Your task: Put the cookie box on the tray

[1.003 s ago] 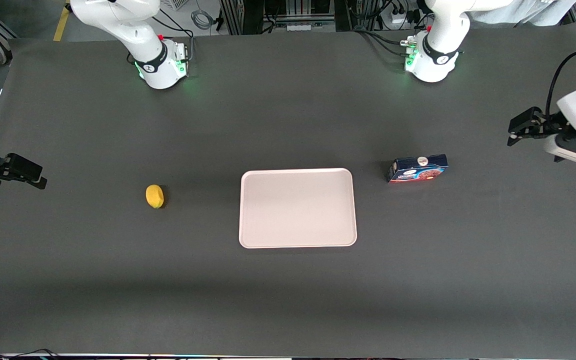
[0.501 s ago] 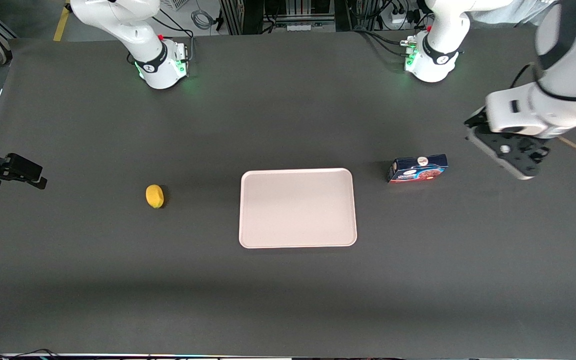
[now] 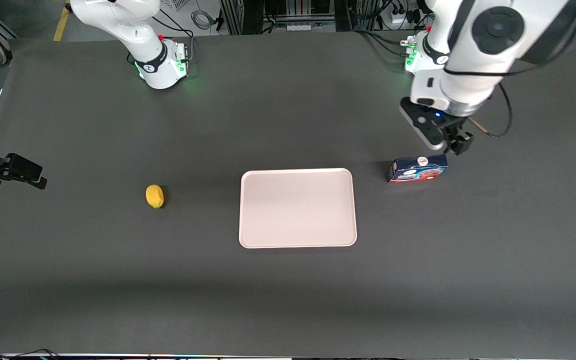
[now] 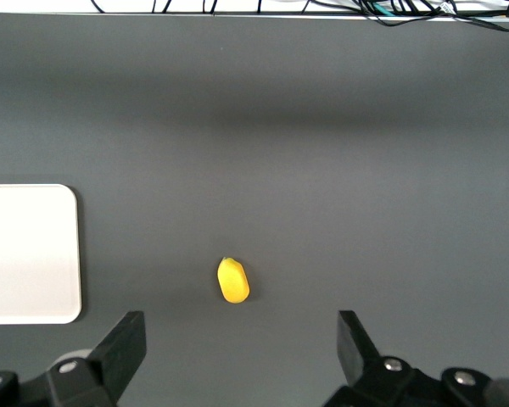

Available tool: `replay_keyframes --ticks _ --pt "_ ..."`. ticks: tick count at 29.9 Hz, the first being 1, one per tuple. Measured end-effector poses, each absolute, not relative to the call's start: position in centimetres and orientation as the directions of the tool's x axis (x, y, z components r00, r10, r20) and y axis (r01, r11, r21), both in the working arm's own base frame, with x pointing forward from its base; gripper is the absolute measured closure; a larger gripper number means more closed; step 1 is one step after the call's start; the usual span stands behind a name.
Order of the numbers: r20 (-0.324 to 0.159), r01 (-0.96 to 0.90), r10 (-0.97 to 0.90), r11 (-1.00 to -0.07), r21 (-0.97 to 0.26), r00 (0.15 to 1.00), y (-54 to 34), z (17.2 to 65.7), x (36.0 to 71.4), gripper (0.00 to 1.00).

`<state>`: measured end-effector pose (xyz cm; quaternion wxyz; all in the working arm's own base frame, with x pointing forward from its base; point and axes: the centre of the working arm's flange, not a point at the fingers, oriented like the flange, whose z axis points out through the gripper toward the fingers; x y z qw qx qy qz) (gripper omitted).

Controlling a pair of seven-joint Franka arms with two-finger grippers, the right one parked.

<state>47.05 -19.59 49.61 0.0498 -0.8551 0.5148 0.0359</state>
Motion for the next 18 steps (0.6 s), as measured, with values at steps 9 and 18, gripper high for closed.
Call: replay_keyframes --ticks 9,18 --pt "-0.124 -0.963 -0.955 -0.262 -0.071 0.269 -20.8 45.7 44.2 0.00" --pt "-0.136 -0.980 -0.970 -0.195 -0.050 0.200 -19.2 40.9 42.8 0.00"
